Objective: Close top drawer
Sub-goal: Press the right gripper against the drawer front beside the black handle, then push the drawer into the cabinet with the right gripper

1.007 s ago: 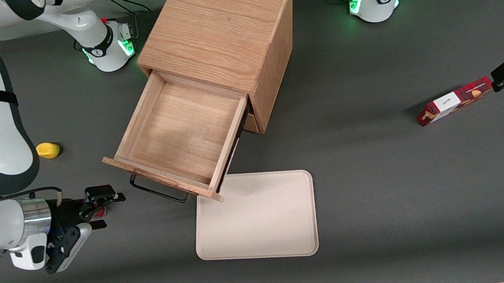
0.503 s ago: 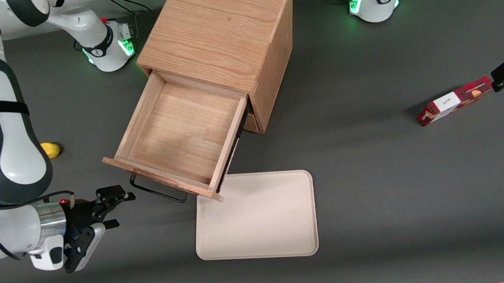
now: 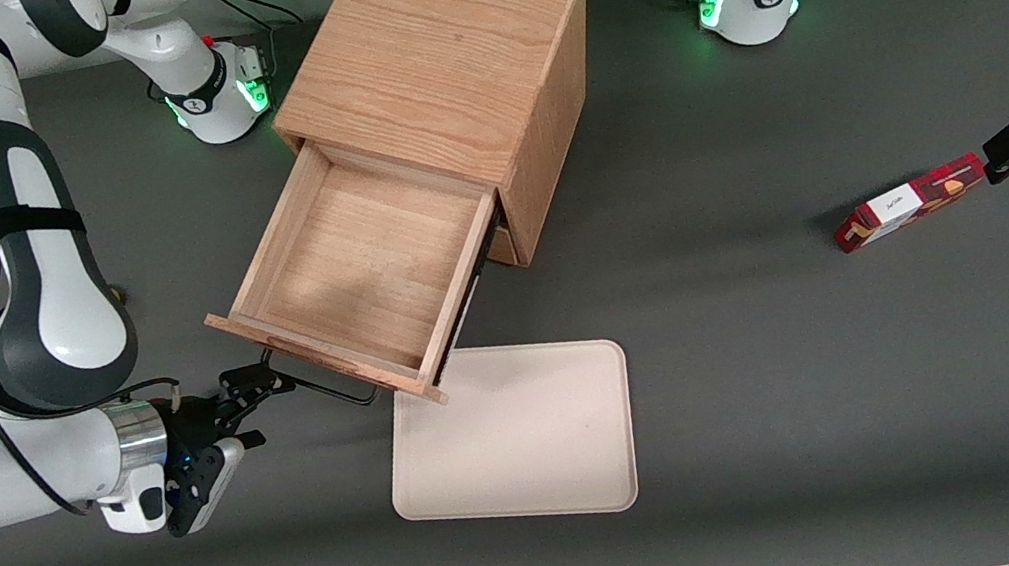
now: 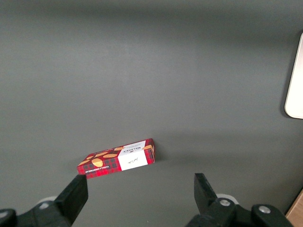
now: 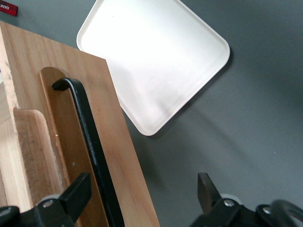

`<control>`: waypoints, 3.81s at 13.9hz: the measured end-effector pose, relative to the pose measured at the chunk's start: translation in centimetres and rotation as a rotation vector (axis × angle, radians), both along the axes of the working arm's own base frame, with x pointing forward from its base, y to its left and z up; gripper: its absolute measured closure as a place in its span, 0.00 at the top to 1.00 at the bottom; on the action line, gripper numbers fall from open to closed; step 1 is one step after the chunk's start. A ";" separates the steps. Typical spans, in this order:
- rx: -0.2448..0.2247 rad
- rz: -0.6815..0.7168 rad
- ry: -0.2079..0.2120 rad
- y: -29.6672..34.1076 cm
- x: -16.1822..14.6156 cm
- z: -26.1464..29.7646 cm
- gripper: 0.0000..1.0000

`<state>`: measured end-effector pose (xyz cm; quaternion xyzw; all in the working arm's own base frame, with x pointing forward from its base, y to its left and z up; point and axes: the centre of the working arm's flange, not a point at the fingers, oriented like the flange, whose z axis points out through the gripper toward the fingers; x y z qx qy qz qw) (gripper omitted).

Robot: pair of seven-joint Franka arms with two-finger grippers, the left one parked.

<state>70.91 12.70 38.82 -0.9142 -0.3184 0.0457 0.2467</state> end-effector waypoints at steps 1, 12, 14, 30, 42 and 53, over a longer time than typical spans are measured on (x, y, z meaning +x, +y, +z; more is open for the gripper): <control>0.002 0.004 0.005 0.3 0.0 -0.3 1.00; 0.001 0.061 0.022 3.9 -0.8 -1.5 1.00; -0.006 0.069 0.032 4.2 -0.9 -2.2 1.00; -0.062 0.202 0.077 9.0 -4.5 -3.3 1.00; -0.085 0.195 0.103 13.4 -10.2 -2.5 1.00; -0.130 0.200 0.134 16.4 -15.7 -2.4 1.00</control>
